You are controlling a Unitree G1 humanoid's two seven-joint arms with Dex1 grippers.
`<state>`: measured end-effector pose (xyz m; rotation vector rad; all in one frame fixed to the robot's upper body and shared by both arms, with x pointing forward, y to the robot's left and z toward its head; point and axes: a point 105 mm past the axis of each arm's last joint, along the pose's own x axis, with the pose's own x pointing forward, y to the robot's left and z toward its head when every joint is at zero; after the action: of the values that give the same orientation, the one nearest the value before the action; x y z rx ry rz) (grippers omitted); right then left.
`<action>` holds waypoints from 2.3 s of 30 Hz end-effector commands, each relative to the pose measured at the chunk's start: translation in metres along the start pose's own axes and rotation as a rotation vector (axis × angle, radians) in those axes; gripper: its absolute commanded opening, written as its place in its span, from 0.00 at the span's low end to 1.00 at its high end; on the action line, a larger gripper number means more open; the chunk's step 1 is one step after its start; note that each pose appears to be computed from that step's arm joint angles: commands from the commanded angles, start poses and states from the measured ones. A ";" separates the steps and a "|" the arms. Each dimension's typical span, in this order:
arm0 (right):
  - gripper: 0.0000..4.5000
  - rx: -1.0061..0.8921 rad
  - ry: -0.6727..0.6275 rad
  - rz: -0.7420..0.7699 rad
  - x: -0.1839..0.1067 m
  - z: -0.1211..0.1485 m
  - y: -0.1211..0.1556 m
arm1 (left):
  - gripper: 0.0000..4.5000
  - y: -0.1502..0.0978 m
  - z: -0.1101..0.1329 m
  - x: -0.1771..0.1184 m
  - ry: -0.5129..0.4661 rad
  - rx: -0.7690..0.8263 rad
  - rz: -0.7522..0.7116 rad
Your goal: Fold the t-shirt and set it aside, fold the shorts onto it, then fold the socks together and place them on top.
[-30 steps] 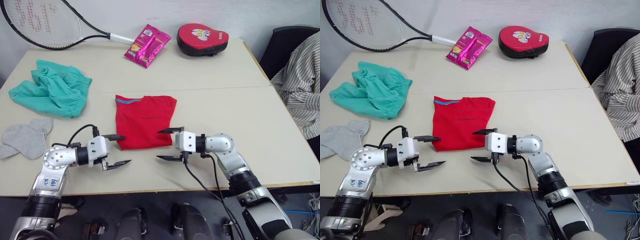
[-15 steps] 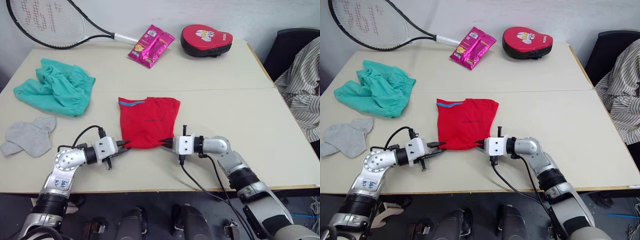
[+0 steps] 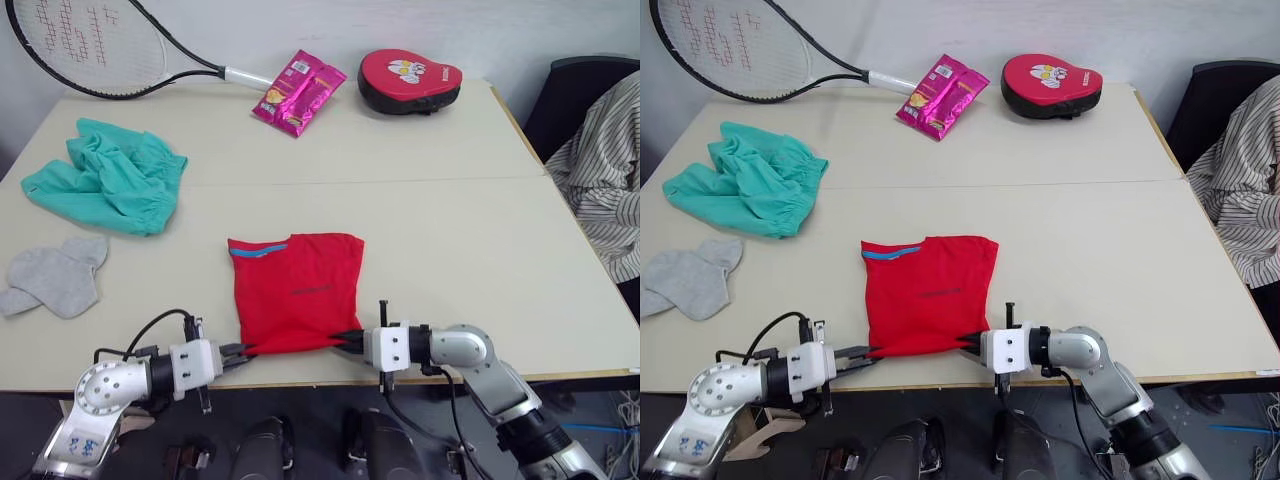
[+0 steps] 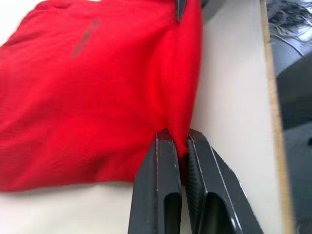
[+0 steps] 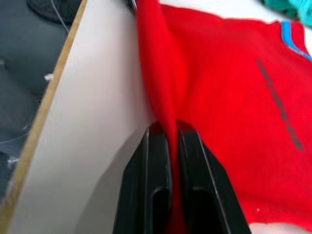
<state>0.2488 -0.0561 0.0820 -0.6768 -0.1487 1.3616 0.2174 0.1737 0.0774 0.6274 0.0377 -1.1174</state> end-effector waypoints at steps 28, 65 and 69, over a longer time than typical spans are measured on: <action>0.01 0.234 -0.111 -0.058 0.048 -0.004 -0.046 | 0.00 0.040 0.005 0.038 -0.068 -0.301 0.188; 0.01 0.461 -0.033 -0.507 0.040 -0.048 -0.147 | 0.00 0.126 -0.027 0.054 -0.029 -0.368 0.488; 0.01 0.559 -0.039 -0.616 0.020 -0.066 -0.152 | 0.00 0.119 -0.040 0.052 0.015 -0.438 0.526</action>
<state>0.4105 -0.0528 0.1097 -0.1474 -0.0181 0.8230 0.3560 0.1753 0.0974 0.2482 0.0508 -0.6130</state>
